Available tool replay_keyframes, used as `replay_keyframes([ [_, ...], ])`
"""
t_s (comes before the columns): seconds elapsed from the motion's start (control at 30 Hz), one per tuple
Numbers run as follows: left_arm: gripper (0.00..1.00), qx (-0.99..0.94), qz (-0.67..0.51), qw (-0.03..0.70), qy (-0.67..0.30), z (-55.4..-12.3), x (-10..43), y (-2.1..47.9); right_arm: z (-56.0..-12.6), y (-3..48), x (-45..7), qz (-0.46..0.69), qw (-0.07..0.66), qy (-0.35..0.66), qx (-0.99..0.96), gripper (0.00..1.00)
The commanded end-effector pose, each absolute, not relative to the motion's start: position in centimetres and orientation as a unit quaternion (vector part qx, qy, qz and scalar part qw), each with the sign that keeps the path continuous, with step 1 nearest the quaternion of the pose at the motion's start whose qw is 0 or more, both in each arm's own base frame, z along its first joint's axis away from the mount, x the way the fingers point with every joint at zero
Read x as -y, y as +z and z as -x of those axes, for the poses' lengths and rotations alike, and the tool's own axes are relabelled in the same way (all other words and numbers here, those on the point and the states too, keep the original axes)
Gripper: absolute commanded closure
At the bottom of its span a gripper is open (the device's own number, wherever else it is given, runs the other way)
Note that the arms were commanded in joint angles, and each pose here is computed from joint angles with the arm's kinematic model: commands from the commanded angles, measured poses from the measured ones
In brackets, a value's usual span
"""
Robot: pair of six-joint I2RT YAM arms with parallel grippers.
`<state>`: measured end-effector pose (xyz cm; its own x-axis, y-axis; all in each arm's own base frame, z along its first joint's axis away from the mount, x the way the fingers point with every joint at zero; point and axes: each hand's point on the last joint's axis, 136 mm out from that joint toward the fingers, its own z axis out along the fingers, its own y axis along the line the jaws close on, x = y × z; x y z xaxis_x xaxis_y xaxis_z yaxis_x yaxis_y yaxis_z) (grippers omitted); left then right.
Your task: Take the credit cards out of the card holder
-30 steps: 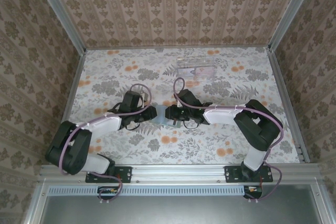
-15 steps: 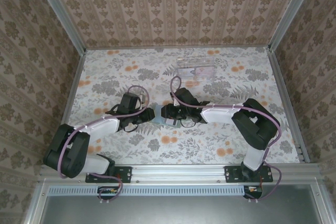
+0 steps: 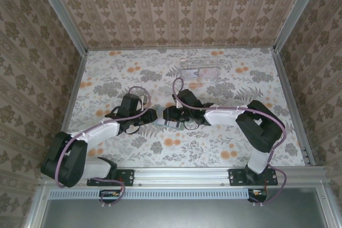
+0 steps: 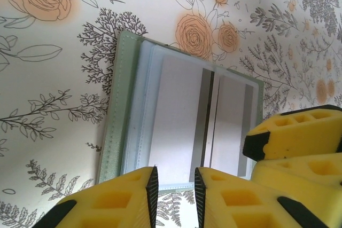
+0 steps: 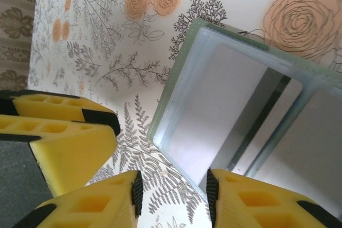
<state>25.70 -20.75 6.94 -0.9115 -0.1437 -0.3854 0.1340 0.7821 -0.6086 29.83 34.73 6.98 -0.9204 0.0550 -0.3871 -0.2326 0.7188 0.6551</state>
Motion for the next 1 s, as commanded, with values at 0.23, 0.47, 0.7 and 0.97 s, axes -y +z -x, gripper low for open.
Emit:
replay_keyframes([
  [0.23,0.69,-0.913,-0.051,0.19,-0.358,-25.4,25.7,7.3,-29.0,4.3,-29.1,0.036,0.207,0.272,-0.939,0.85],
  [0.47,0.75,-0.93,-0.024,0.188,-0.315,-26.6,22.8,5.1,-29.7,4.6,-31.1,0.016,0.197,0.315,-0.928,0.82],
  [0.7,0.78,-0.938,-0.016,0.173,-0.3,-27.0,21.7,3.3,-30.6,4.5,-33.5,-0.013,0.172,0.36,-0.917,0.78],
  [0.97,0.79,-0.947,0.006,0.148,-0.287,-26.2,21.0,1.1,-30.9,3.9,-34.3,-0.031,0.153,0.367,-0.917,0.77],
])
